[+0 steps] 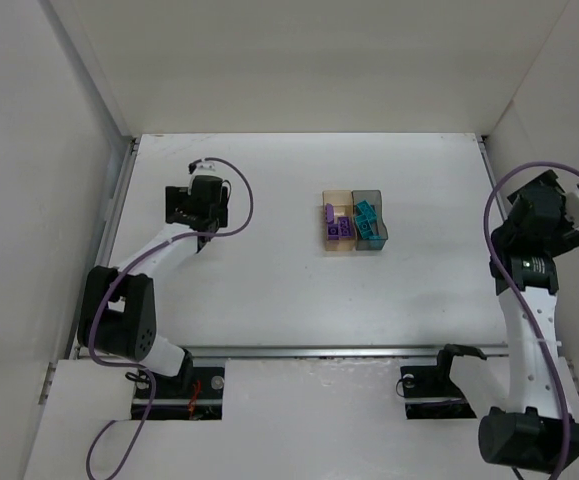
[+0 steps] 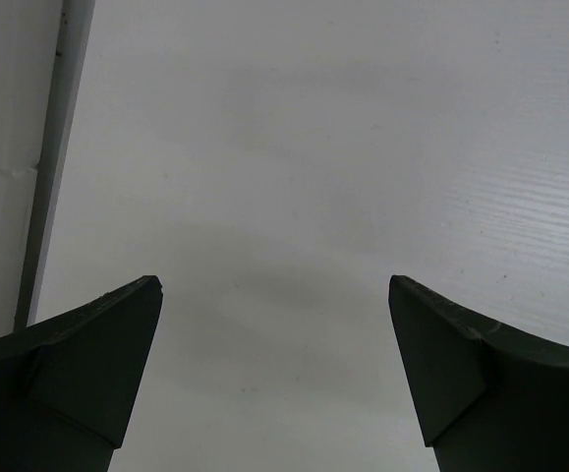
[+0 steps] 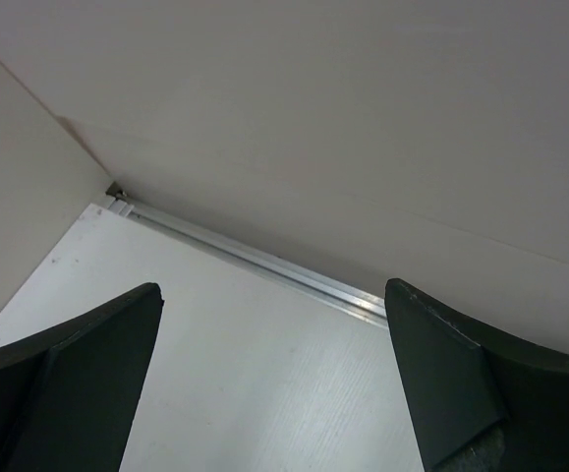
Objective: Sort the legos into containers by color
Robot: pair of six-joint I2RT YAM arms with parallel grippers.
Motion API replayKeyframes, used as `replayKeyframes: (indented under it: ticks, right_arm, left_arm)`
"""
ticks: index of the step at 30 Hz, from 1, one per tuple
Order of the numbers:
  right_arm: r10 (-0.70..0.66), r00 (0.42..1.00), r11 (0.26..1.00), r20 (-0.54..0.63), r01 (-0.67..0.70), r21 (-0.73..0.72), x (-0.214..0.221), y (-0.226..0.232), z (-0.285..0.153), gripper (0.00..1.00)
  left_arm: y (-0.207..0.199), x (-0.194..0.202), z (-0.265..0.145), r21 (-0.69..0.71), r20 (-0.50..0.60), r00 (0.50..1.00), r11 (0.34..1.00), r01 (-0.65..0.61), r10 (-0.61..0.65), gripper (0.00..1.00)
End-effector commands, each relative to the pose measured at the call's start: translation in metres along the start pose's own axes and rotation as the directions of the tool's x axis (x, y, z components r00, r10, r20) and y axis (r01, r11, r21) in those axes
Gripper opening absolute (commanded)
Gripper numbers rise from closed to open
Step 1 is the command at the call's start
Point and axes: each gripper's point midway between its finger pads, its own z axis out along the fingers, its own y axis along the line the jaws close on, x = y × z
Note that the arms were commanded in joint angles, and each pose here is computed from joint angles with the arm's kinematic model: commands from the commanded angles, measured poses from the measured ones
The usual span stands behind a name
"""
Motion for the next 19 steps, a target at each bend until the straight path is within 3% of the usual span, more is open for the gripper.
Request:
replayKeyframes:
  ticks: [1, 19]
  right_arm:
    - [0.128, 0.992, 0.992, 0.004, -0.128, -0.013, -0.013, 0.005, -0.006, 1.0]
    - [0.176, 0.984, 0.98, -0.008, -0.176, -0.088, -0.01, 0.016, -0.01, 1.0]
  left_arm:
    - [0.001, -0.026, -0.008, 0.004, 0.043, 0.997, 0.998, 0.059, -0.059, 1.0]
    - [-0.006, -0.023, -0.008, 0.039, 0.007, 0.999, 0.998, 0.048, -0.048, 1.0]
